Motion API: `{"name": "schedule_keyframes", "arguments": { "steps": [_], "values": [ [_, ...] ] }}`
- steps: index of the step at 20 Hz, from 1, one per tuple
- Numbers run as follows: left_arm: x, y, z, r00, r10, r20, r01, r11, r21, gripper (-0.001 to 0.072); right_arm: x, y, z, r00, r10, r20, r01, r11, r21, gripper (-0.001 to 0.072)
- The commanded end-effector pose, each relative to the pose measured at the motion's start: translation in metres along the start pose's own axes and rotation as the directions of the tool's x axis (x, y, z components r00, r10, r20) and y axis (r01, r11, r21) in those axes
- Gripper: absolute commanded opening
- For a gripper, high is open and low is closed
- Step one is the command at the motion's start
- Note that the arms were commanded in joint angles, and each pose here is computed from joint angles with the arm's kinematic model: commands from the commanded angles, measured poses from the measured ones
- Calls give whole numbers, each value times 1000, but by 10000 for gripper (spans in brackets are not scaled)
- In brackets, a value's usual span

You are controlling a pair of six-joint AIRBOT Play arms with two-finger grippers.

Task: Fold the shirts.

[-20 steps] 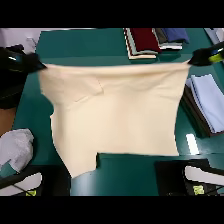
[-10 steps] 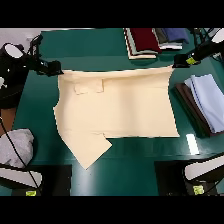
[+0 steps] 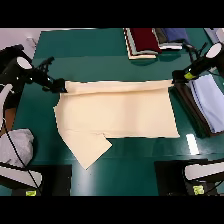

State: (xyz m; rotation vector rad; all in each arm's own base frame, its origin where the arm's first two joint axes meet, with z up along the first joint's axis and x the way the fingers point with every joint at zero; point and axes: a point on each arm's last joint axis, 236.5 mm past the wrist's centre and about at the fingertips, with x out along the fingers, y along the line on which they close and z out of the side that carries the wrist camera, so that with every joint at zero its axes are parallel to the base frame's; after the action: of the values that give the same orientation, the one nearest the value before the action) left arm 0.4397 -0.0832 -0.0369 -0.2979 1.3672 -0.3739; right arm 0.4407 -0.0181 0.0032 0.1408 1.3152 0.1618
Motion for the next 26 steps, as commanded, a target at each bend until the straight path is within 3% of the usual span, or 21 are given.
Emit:
{"name": "schedule_keyframes", "arguments": {
  "steps": [1,3,4,5,6,10,14,15,16,21,24,26],
  "values": [
    [19,6,-30,997,-9,-82,6,1000,-26,23,15,1,-31,999,2,-48,-1,1000,15,20],
    [19,5,-31,996,-11,-87,9,1000,-27,25,20,2,-43,997,6,-72,-4,1000,26,22],
    [18,5,-31,996,-11,-86,9,1000,-27,81,20,4,-45,997,17,-74,-14,999,31,101],
    [17,5,-31,996,-12,-88,8,999,-40,370,18,8,-43,997,38,-62,-36,998,44,289],
    [14,4,-30,996,-12,-87,6,998,-66,488,12,12,-37,997,70,-39,-68,996,65,347],
    [-35,7,-37,996,81,-26,-82,997,-16,481,-33,7,-44,995,95,16,-96,991,92,347],
    [-57,10,-107,987,155,-31,-155,988,-3,481,-41,-23,-139,987,127,-94,-100,962,255,360],
    [-55,9,-127,987,153,-47,-154,988,-19,482,-36,-29,-164,983,142,-117,-99,944,314,475],
    [-52,8,-149,987,148,-63,-151,987,-45,481,-30,-34,-190,977,161,-136,-98,918,383,524],
    [-39,8,-205,987,141,-78,-150,980,-131,481,4,-26,-275,938,279,-207,-109,803,586,502],
    [-37,9,-208,987,141,-71,-151,977,-151,482,22,-13,-287,929,285,-236,-106,816,569,499],
    [-37,9,-208,987,142,-71,-151,977,-151,482,30,-6,-286,929,270,-252,-100,841,531,446]
  ]
}}
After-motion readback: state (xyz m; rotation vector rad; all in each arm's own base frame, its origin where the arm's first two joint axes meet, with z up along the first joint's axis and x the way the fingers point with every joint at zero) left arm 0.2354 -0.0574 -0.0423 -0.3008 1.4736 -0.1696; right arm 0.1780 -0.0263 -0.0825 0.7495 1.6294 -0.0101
